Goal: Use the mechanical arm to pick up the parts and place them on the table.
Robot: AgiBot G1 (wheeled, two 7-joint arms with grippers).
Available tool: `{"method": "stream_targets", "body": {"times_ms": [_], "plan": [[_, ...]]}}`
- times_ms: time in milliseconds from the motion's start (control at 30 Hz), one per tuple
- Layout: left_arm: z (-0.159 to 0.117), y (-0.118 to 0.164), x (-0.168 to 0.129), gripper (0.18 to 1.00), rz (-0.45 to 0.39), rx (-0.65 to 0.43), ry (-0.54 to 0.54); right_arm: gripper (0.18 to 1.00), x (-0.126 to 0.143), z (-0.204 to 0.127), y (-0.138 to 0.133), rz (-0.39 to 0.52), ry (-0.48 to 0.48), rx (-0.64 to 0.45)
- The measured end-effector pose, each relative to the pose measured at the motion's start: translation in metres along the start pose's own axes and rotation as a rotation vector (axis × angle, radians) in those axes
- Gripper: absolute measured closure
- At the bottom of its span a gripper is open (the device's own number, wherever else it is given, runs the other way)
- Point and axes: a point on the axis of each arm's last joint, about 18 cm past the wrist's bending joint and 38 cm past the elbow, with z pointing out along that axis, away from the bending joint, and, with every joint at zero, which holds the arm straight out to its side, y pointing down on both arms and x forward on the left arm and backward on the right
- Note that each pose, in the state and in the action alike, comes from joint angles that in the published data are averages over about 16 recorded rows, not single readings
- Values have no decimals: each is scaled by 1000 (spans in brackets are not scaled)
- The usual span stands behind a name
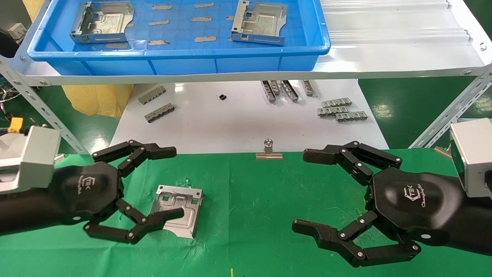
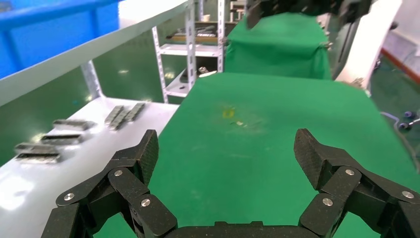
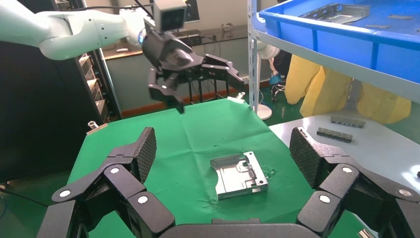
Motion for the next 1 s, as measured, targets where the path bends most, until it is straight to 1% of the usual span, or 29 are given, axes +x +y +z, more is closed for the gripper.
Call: {"method": "stream_targets", "body": {"times_ms": [333,533,700,1000], "plan": [[0,-26,31,183,-35,35,62,179,0,0,0,0,0,0],[0,-37,45,183,-47,45,92,179,0,0,0,0,0,0],[0,-40,50,183,-50,49,103,179,0,0,0,0,0,0],[-1,-40,49,183,-51,48,100,179,0,0,0,0,1,0]]}}
